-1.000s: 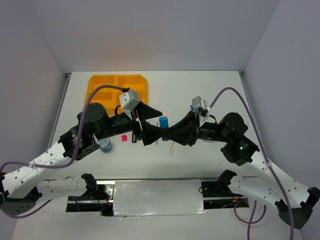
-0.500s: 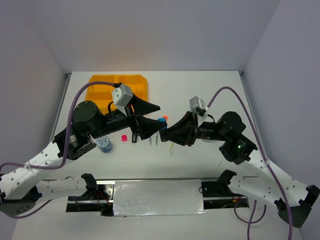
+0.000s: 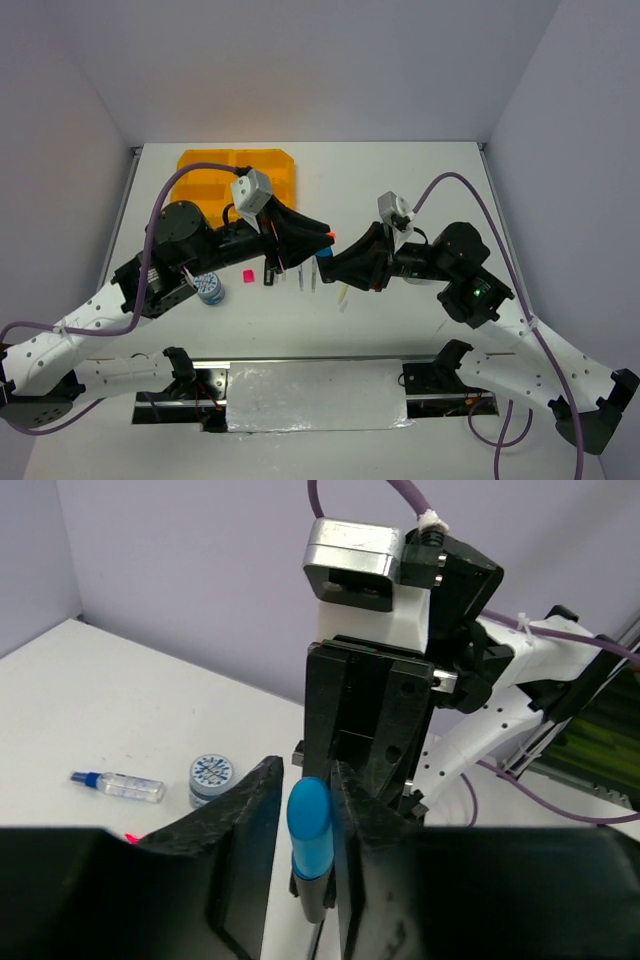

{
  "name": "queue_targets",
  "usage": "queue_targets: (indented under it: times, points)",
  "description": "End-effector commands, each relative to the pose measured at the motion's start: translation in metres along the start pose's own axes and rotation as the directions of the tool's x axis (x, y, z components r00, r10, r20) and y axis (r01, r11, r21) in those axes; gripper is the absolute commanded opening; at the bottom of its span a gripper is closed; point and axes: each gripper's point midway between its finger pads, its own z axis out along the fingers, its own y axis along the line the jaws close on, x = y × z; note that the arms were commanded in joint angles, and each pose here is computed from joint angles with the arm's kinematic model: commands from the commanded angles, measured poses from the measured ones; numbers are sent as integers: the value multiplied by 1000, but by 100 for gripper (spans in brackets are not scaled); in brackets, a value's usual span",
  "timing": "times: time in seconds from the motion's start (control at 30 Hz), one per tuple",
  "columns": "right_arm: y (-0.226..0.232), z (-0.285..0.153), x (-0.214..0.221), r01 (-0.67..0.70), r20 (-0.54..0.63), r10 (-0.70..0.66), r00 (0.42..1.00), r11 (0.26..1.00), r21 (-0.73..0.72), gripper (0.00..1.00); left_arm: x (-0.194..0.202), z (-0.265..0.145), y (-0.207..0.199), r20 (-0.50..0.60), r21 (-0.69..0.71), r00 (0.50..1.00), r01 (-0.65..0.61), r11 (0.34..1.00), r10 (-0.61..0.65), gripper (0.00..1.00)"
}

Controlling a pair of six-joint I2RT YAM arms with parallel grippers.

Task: Sort the stationery into containers
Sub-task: Close the pen cap on the pen.

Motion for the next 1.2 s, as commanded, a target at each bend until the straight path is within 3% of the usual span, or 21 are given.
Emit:
queue_targets:
  times: [0.0,0.13,0.17,0.3,0.6,1.17]
  points:
    - [11,0,-34,58,94,-56,994,998,-19,0,1,1,-5,13,38,1000,-6,999,5,34]
    - [12,-4,-58,72,164,-74,984,997,21,0,26,1,-1,-46,37,999,28,999,-26,12]
    - [16,-4,-64,82,177,-83,981,997,13,0,31,1,0,-55,34,998,35,999,-33,0]
    - [24,-2,-78,110,204,-102,974,994,-26,0,58,-4,-3,-103,68,993,61,996,-54,0]
    - [39,1,-96,182,252,-150,956,978,-106,0,70,-14,-19,-90,173,995,66,983,-51,0]
    - [40,3,-145,303,262,-274,925,950,-76,0,101,-11,-23,-181,194,971,189,963,-154,0]
